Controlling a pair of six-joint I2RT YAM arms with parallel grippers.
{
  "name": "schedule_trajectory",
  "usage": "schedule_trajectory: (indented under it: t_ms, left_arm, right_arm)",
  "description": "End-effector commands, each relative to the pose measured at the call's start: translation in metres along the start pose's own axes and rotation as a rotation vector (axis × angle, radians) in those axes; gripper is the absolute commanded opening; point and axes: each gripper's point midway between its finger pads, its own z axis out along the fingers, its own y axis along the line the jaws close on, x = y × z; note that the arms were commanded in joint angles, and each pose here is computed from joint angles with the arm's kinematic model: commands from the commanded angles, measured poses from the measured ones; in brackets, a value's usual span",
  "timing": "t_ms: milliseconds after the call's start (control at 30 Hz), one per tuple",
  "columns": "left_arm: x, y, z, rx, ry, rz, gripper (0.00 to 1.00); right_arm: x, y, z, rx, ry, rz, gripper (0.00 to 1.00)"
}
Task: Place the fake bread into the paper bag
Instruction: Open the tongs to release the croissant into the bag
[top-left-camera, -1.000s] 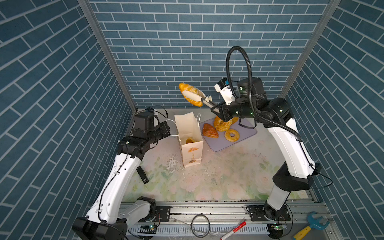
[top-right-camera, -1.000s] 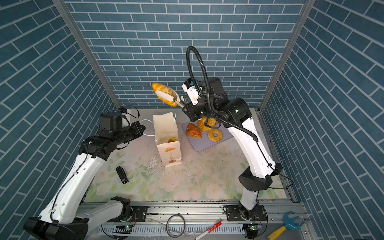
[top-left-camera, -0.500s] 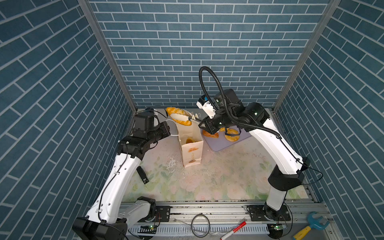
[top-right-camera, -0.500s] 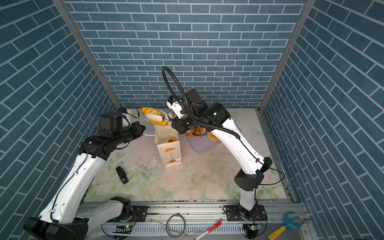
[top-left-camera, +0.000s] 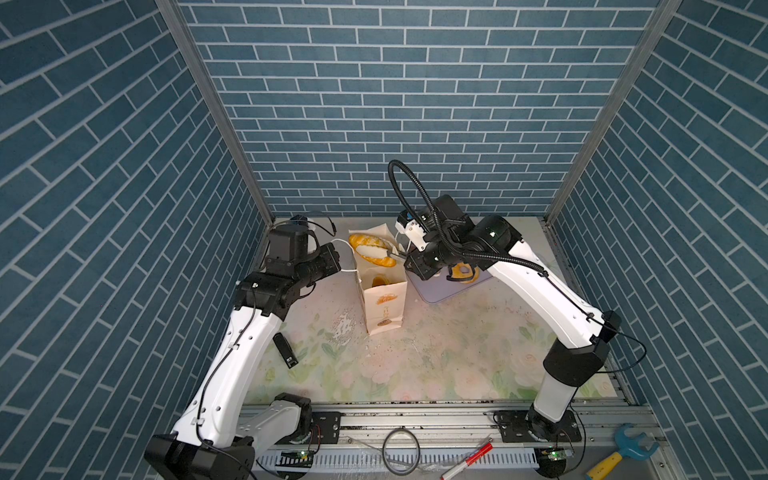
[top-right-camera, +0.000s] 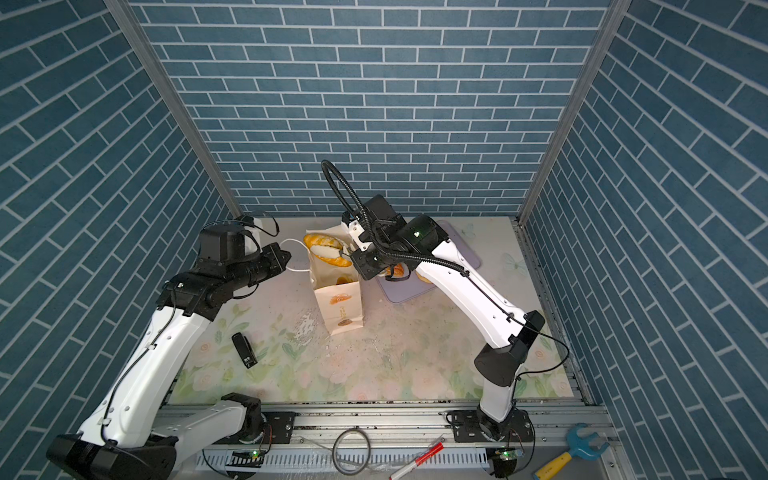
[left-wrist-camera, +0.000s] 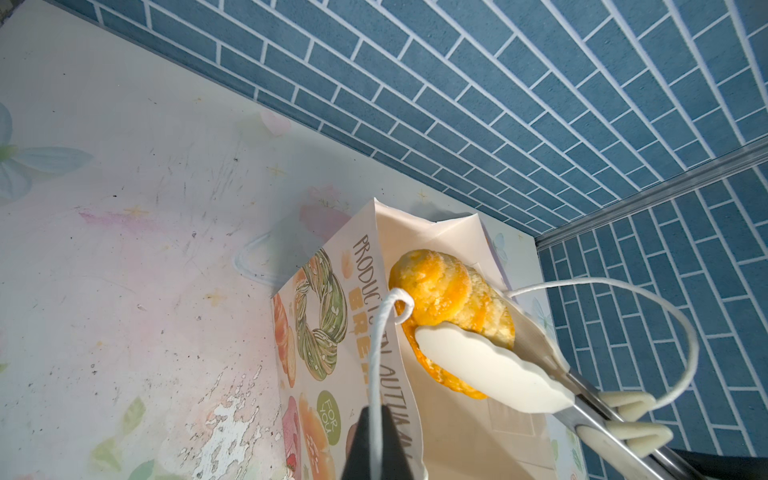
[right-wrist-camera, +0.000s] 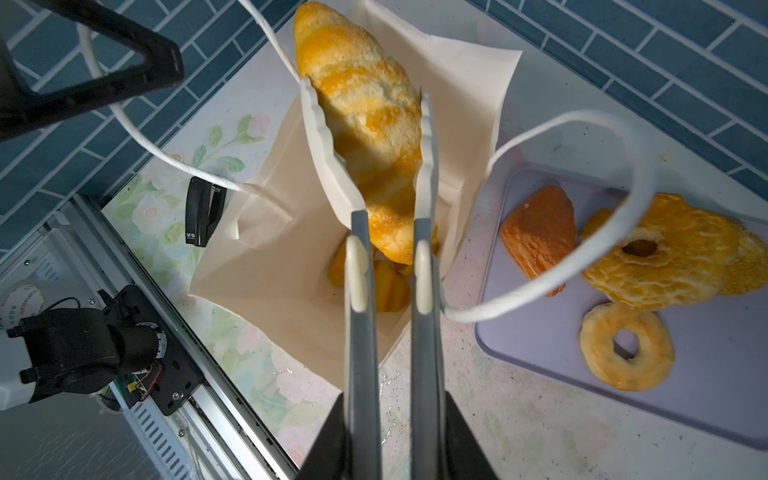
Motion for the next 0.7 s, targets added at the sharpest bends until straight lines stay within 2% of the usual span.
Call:
schedule_trajectory:
  t_ms: [0,267,400,667]
  left_arm:
    - [0.001,-0.001,-0.001,0.007,-0.008,0.005,0.00]
    - [0.000,-0.002,-0.001,0.008,-0.011,0.004,0.00]
    - [0.000,-0.002,-0.001,0.007,-0.011,0.003,0.00]
    - [0.000,-0.002,0.001,0.006,-0.007,0.002,0.00]
  right_arm:
    - [-0.017,-0.007,-0.032,0.043,-0.119,0.006,0.24]
    - [-0.008,-0.006,-0.021,0.036,-0.068,-0.005,0.30]
    - [-0.007,-0.005,-0.017,0.033,-0.051,-0.009,0.36]
    - [-0.030,-0.007,-0.034,0.052,-0.122,-0.038,0.44]
